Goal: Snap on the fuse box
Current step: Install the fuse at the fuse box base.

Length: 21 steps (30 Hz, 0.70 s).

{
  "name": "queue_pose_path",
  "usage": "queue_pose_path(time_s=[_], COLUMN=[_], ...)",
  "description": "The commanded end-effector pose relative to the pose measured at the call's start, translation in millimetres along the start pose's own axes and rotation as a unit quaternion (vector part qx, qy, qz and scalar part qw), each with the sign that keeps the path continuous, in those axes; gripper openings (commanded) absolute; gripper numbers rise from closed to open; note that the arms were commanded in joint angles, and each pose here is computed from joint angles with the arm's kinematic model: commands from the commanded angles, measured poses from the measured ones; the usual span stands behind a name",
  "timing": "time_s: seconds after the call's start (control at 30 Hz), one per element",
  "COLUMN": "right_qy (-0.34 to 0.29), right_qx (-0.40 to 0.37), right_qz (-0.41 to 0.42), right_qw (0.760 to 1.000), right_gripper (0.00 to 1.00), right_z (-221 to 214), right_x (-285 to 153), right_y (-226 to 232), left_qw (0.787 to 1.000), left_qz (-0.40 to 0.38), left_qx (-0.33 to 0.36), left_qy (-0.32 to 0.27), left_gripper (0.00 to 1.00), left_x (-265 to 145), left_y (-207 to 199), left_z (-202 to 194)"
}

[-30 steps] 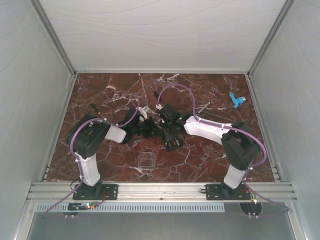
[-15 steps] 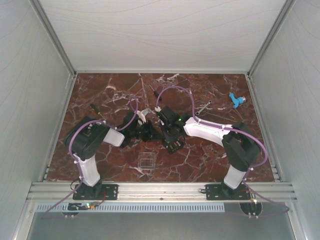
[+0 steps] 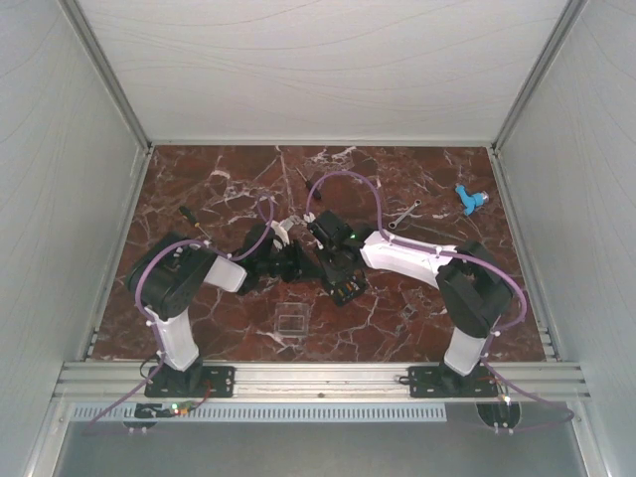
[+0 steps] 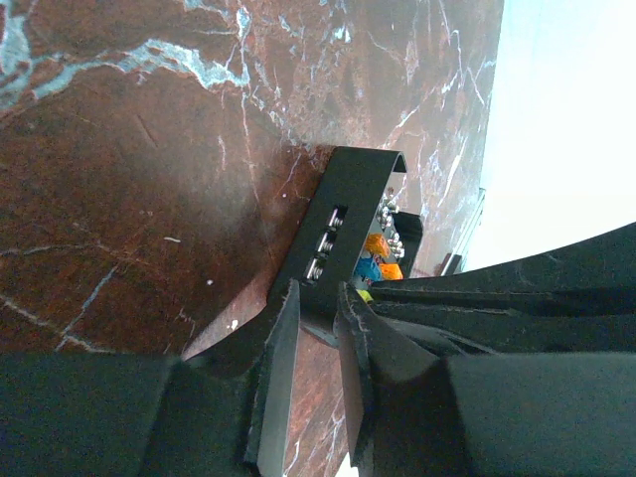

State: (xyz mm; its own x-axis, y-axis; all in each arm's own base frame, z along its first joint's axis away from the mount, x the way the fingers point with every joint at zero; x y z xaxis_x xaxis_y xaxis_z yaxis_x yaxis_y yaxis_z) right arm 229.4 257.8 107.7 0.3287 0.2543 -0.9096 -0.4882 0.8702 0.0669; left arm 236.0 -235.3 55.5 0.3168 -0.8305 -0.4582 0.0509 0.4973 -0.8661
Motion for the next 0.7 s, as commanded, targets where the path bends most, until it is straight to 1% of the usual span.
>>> queue_pose_path(time_s=[0.0, 0.2, 0.27, 0.33, 0.47, 0.5, 0.6, 0.67], right_qy=[0.08, 0.106, 0.105, 0.092, 0.039, 0.029, 0.007, -0.006], right_qx=[-0.025, -0.028, -0.027, -0.026, -0.039, -0.042, -0.051, -0.053], right_qz=[-0.061, -0.078, -0.085, -0.081, -0.055, -0.048, -0.043, -0.044], right_qw=[0.995, 0.991, 0.99, 0.992, 0.997, 0.998, 0.998, 0.998], right_gripper=[0.0, 0.0, 0.0, 0.0, 0.0, 0.01, 0.1, 0.12], right_z=[-33.7, -43.4, -43.6, -38.3, -20.4, -15.8, -7.3, -3.0], right_x=[33.0, 47.5, 47.6, 41.9, 16.7, 10.5, -4.4, -12.9], right_y=[-19.5, -24.7, -26.2, -24.5, -9.1, -5.5, 2.2, 4.8], left_qw=[1.0, 1.0, 1.0, 1.0, 1.0, 1.0, 1.0, 1.0], left_qz=[-0.002, -0.001, -0.003, -0.004, -0.004, -0.004, -0.004, -0.004], left_qx=[0.009, 0.01, 0.012, 0.014, 0.016, 0.016, 0.019, 0.019], left_qy=[0.017, 0.016, 0.014, 0.012, 0.005, 0.003, 0.0, 0.0], left_gripper=[0.22, 0.22, 0.22, 0.22, 0.24, 0.25, 0.28, 0.28], left_x=[-2.1, -2.8, -3.8, -4.9, -7.7, -8.5, -9.8, -10.2], left_y=[-2.1, -2.4, -3.5, -4.8, -7.0, -7.9, -9.4, -9.4], left_z=[-9.0, -10.2, -10.1, -9.9, -9.7, -9.2, -8.8, -9.2])
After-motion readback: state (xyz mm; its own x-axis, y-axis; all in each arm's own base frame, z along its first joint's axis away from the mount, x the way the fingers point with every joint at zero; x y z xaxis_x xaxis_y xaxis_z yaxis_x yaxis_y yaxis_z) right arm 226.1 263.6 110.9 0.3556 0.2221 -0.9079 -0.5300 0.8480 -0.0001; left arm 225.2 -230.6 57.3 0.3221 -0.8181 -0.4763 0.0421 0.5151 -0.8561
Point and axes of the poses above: each gripper's point midway between its finger pads, its own x axis out along the fingers, its own y axis along the line the jaws close on, z = x × y, the point moved 7 cm from there along -x, back along the fingers
